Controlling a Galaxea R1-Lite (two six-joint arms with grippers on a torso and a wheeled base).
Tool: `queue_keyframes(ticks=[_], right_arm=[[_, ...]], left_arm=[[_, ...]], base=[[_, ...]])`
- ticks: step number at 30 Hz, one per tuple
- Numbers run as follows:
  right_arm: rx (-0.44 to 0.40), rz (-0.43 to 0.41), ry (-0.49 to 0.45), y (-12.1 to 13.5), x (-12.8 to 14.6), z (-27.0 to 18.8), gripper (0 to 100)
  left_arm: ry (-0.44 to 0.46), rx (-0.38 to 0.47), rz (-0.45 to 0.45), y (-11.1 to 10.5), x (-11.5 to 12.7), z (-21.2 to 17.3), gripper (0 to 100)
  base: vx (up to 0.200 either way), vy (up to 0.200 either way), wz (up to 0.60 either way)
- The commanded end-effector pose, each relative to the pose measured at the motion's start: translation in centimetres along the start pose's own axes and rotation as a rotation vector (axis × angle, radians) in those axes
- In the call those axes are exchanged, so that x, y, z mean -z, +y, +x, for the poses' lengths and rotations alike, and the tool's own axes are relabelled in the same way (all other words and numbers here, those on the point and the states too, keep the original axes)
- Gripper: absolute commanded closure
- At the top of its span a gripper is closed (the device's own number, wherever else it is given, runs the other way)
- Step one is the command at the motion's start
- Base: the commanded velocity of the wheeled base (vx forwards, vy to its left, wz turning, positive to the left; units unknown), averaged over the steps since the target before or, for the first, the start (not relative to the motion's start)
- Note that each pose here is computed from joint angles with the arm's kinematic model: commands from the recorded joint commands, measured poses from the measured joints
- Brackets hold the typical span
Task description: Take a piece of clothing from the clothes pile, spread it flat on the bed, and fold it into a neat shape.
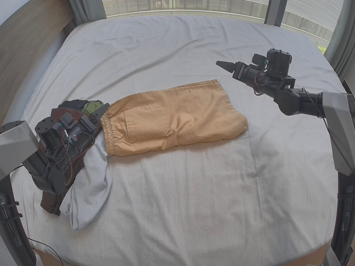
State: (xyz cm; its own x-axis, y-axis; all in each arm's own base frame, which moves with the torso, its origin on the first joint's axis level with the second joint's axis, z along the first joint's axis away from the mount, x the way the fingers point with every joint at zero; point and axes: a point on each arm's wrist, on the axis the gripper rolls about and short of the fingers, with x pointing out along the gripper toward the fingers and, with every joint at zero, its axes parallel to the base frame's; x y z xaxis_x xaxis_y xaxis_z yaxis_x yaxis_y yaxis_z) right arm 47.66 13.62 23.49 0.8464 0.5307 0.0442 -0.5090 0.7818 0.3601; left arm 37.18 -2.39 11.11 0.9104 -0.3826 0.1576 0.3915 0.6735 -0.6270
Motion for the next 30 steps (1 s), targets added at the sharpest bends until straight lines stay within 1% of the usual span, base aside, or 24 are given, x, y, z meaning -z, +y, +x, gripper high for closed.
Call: queue_keyframes(ticks=[1,3,6,8,9,11,12,13,15,16,17,23,30], right_arm=[[-0.065,-0.023,0.016,6.1,-0.9,-4.9,0],[-0.083,-0.021,0.032,7.1,0.2,-5.9,0],[-0.063,-0.015,0.050,8.0,1.5,-6.9,0],[-0.046,-0.012,0.060,8.0,2.6,-7.3,0],[-0.045,-0.011,0.059,8.0,2.7,-7.4,0],[-0.037,-0.012,0.057,7.5,4.0,-7.6,0],[-0.036,-0.012,0.056,7.5,4.0,-7.6,0],[-0.032,-0.011,0.063,7.1,4.9,-7.9,0],[-0.024,-0.008,0.082,6.9,5.7,-8.1,0],[-0.024,-0.008,0.082,6.9,5.7,-8.1,0],[-0.015,-0.003,0.106,6.5,6.7,-8.4,0],[-0.009,0.002,0.135,6.0,8.4,-8.7,0],[0.006,0.010,0.173,5.0,10.9,-7.9,0]], left_arm=[[0.056,0.089,-0.007,-3.6,-0.5,-2.1,0],[0.097,0.124,-0.009,-4.5,-0.3,-3.0,0],[0.140,0.159,-0.011,-5.4,0.0,-4.0,0],[0.167,0.184,-0.007,-6.1,0.3,-4.6,0],[0.170,0.185,-0.008,-6.2,0.3,-4.6,0],[0.202,0.212,0.006,-7.0,1.0,-5.1,0],[0.204,0.212,0.007,-7.0,1.0,-5.1,0],[0.226,0.224,0.024,-7.5,1.6,-5.4,0],[0.238,0.230,0.045,-7.7,2.0,-5.6,0],[0.238,0.230,0.045,-7.7,2.0,-5.6,0],[0.245,0.236,0.063,-7.8,2.3,-5.6,0],[0.262,0.235,0.064,-7.8,2.8,-5.7,0],[0.263,0.232,0.063,-7.7,2.8,-5.7,0]], base=[[0.000,0.000,0.00],[0.000,0.000,0.00],[0.000,0.000,0.00],[0.000,0.000,0.00],[0.000,0.000,0.00],[0.000,0.000,0.00],[0.000,0.000,0.00],[0.000,0.000,0.00],[0.000,0.000,0.00],[0.000,0.000,0.00],[0.000,0.000,0.00],[0.000,0.000,0.00],[0.000,0.000,0.00]])
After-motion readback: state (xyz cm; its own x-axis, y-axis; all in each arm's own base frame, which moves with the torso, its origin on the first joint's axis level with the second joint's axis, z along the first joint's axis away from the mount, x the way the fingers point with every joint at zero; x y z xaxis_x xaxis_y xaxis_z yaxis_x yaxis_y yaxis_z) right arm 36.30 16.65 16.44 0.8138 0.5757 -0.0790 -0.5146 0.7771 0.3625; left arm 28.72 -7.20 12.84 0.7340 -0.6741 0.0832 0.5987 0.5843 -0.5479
